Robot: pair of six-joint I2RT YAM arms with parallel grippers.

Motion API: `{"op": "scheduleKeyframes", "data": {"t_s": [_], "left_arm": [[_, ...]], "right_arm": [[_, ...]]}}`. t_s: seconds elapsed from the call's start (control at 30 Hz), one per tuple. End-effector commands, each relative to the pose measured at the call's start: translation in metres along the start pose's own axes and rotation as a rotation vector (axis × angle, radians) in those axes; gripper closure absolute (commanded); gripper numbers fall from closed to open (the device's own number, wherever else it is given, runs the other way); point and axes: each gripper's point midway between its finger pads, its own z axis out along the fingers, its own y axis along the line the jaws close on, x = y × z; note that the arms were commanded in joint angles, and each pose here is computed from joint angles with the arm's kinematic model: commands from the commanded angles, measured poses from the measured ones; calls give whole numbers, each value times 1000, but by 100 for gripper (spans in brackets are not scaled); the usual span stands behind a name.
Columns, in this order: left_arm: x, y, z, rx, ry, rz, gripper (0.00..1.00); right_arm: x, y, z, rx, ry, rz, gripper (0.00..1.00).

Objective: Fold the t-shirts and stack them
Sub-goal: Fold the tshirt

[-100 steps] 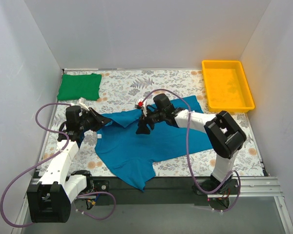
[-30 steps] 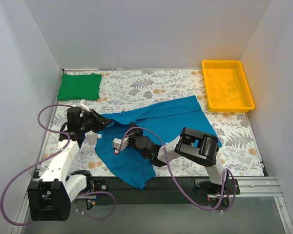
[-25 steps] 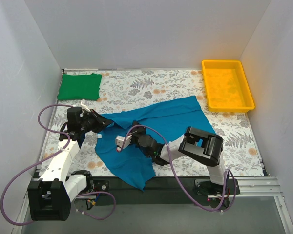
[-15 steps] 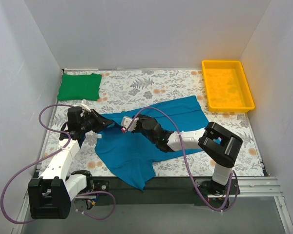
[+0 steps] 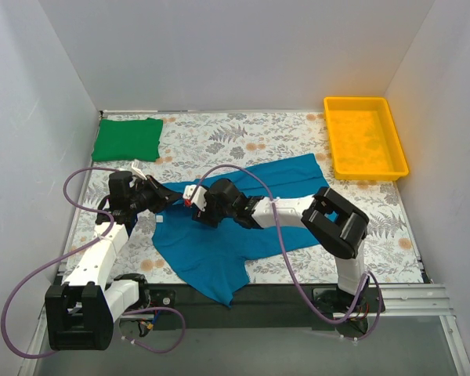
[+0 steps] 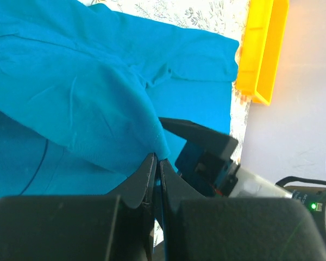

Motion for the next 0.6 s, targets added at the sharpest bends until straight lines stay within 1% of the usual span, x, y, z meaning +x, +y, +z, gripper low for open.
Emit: {"op": "scheduleKeyframes", "data": {"t_s": [0.0, 0.03, 0.13, 0.17, 0.27, 0.37, 0.47, 0.5, 0.57], "left_arm": [[-1, -6, -1, 26, 5, 9, 100], [-1, -6, -1, 26, 5, 9, 100], [0, -7, -1, 27, 6, 9, 100], [0, -7, -1, 28, 8, 10, 100], [0, -6, 0, 25, 8, 6, 100], [0, -6, -1, 27, 9, 5, 100], [-1, -7, -1, 29, 7, 9, 100], [-1, -8, -1, 30, 6, 8, 100], [-1, -6, -1, 27, 6, 8, 100]], "right_arm": [[-13, -19, 8, 101, 4, 137, 31], [-18, -27, 10, 139, 2, 153, 31], [-12, -39, 9, 222, 26, 181, 30], [-10, -42, 9, 241, 31, 193, 24], [-9, -46, 9, 267, 33, 206, 25], [-8, -49, 11, 293, 38, 218, 30], [-7, -49, 10, 305, 43, 225, 37], [-8, -50, 9, 310, 42, 226, 46], [-8, -52, 6, 320, 42, 226, 54]]}}
